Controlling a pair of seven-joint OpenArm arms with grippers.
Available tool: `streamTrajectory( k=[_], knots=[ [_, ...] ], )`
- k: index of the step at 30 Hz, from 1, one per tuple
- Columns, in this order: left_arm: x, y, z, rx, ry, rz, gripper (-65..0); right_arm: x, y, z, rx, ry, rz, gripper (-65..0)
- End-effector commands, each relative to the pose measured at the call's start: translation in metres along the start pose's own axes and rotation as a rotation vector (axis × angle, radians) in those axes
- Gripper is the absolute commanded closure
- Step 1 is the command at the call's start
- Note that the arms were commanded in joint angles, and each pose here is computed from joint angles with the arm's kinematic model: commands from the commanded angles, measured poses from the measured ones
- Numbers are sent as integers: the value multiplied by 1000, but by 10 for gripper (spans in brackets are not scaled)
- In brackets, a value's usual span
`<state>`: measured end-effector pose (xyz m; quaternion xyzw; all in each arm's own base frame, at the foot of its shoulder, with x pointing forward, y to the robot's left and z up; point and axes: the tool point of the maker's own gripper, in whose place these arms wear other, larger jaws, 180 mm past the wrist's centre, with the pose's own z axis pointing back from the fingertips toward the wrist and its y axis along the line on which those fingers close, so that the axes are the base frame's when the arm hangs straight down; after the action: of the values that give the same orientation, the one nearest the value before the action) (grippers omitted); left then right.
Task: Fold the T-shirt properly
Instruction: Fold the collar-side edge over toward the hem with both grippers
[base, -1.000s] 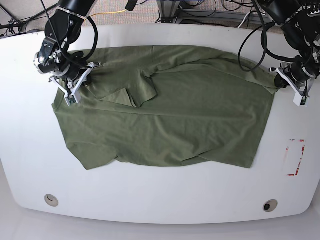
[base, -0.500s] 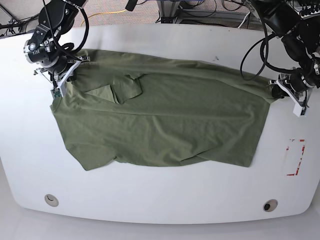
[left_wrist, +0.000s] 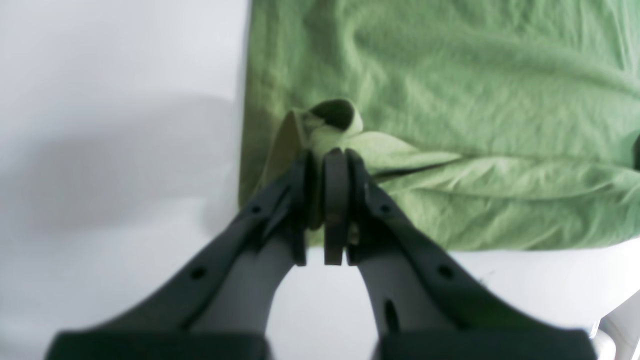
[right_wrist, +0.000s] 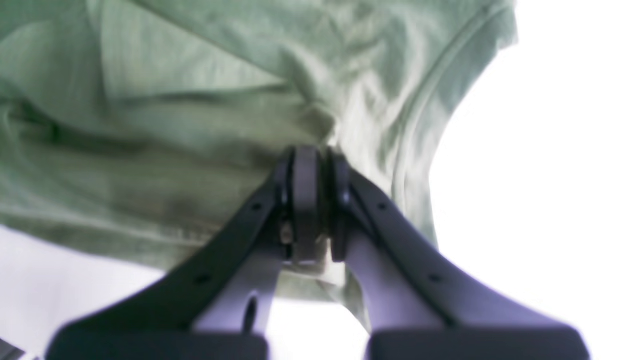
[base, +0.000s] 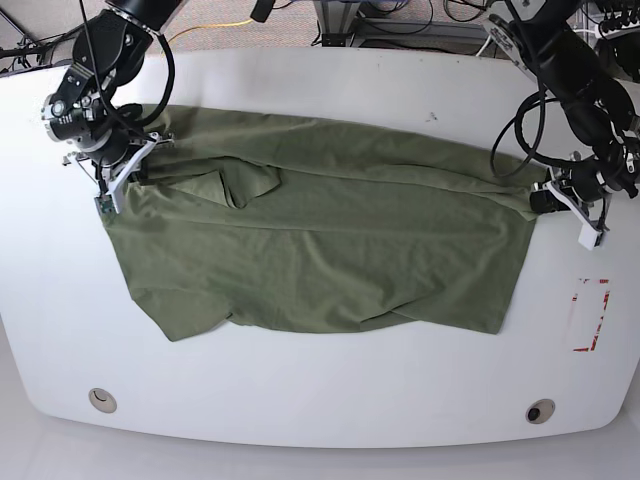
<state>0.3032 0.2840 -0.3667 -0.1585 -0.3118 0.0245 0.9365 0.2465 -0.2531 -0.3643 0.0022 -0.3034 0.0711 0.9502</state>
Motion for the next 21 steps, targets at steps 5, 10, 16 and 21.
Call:
streamTrajectory(
  k=[5,10,16,21],
  knots=[
    [31,6,1,-18,-95,9,-36,16,-16,-3,-11,-37,0,0],
    [33,19,0,-17,-106,34,-36,16,-24,-5,-20,-40,4,0],
    [35,30,0,-15,-113,57,-40,4,-34,-14,-14,-13,-44,0],
    [43,13,-14,-51,-78,-16,-156,6,-39,-18,-12,-27,-77,-106]
  ],
)
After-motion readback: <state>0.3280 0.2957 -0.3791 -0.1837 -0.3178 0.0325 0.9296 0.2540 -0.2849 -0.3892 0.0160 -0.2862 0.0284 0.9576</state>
